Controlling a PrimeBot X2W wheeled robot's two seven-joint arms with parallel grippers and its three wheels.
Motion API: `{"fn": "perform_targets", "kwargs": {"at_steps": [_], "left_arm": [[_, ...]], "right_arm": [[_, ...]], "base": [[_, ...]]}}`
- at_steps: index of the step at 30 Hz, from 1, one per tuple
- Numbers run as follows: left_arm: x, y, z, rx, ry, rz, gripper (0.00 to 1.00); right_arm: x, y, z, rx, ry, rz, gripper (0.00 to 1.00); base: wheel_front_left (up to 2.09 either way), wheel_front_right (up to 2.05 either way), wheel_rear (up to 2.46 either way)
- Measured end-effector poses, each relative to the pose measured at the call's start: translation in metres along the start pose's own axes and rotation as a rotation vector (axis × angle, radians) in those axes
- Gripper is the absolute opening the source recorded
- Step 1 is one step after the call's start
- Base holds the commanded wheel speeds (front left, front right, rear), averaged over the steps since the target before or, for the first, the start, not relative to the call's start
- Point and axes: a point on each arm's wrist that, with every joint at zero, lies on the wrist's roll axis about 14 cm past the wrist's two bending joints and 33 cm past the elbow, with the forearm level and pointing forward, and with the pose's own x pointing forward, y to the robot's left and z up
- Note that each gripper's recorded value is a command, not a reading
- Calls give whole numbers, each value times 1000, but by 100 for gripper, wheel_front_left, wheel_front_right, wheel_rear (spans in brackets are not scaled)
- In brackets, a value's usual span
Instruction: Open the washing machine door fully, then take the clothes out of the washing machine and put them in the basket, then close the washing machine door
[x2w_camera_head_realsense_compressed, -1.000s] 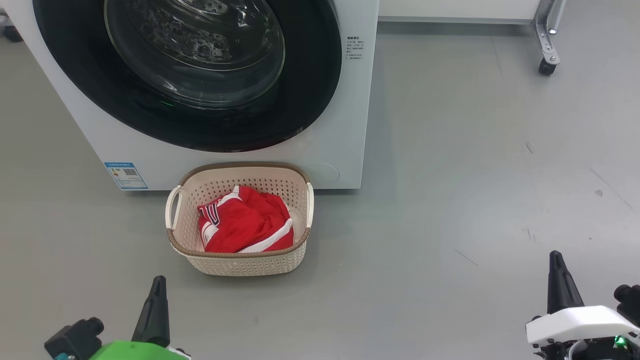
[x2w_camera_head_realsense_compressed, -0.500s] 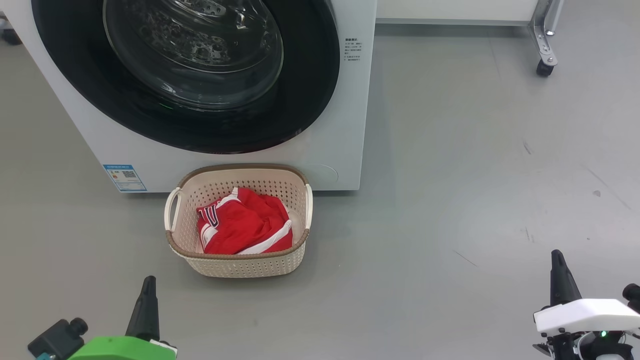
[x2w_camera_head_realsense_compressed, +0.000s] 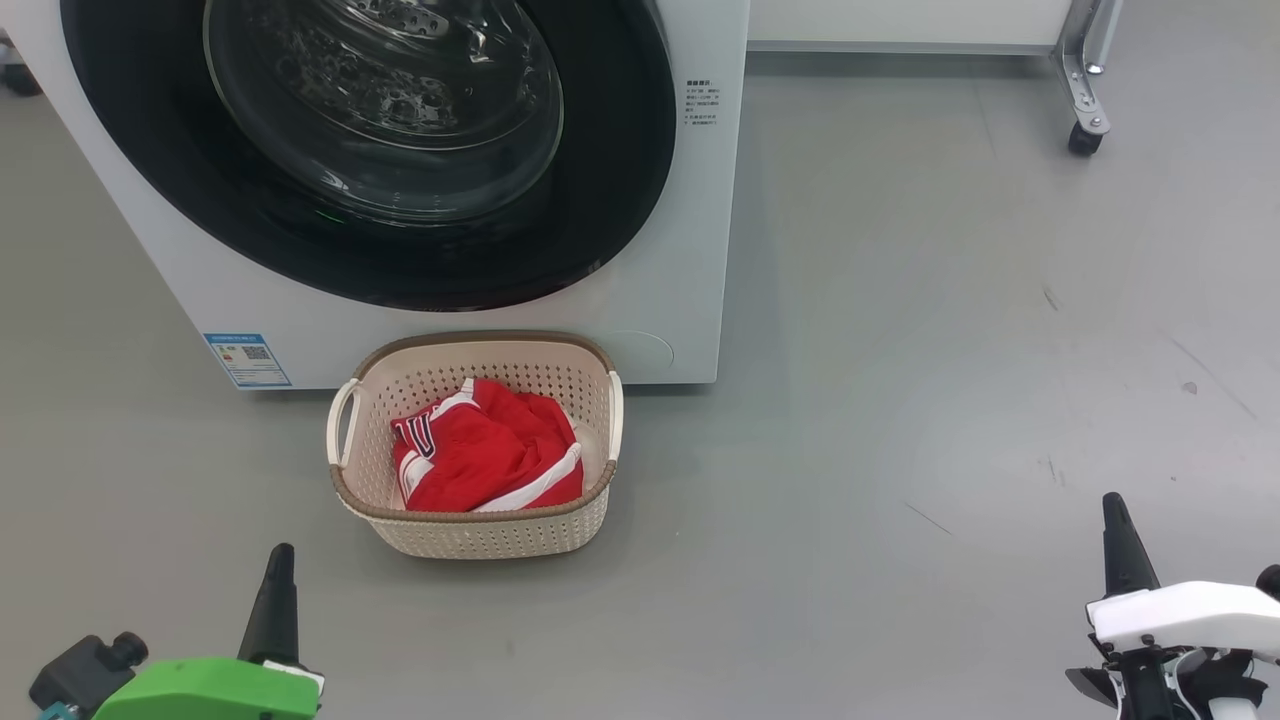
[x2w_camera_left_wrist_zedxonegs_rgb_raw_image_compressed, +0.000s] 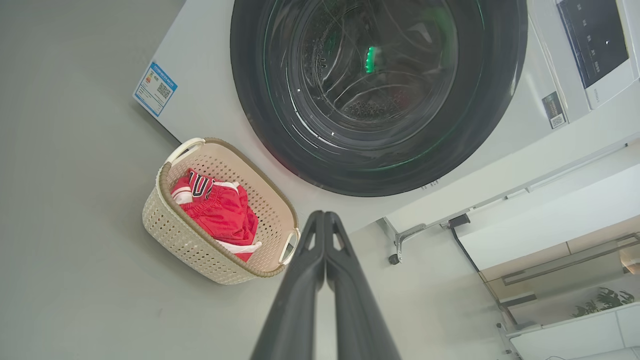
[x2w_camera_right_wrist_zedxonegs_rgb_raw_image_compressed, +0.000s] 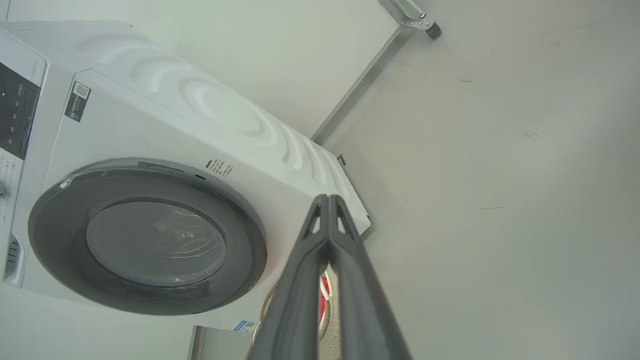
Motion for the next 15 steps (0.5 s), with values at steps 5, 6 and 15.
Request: {"fn": "perform_targets", "kwargs": {"at_steps": [5, 6, 15], "left_arm": [[1, 2, 2, -56, 0, 8, 0], [1, 2, 2, -64, 2, 7, 0], [5, 0, 7, -168, -1, 4, 0]], "right_arm": [[2, 0, 1, 67, 1, -3, 0], [2, 0, 2, 80, -1, -2, 0], [5, 2, 4, 200, 4, 5, 0]], "base": [[0, 0, 0], [0, 0, 0], [0, 0, 0]]}}
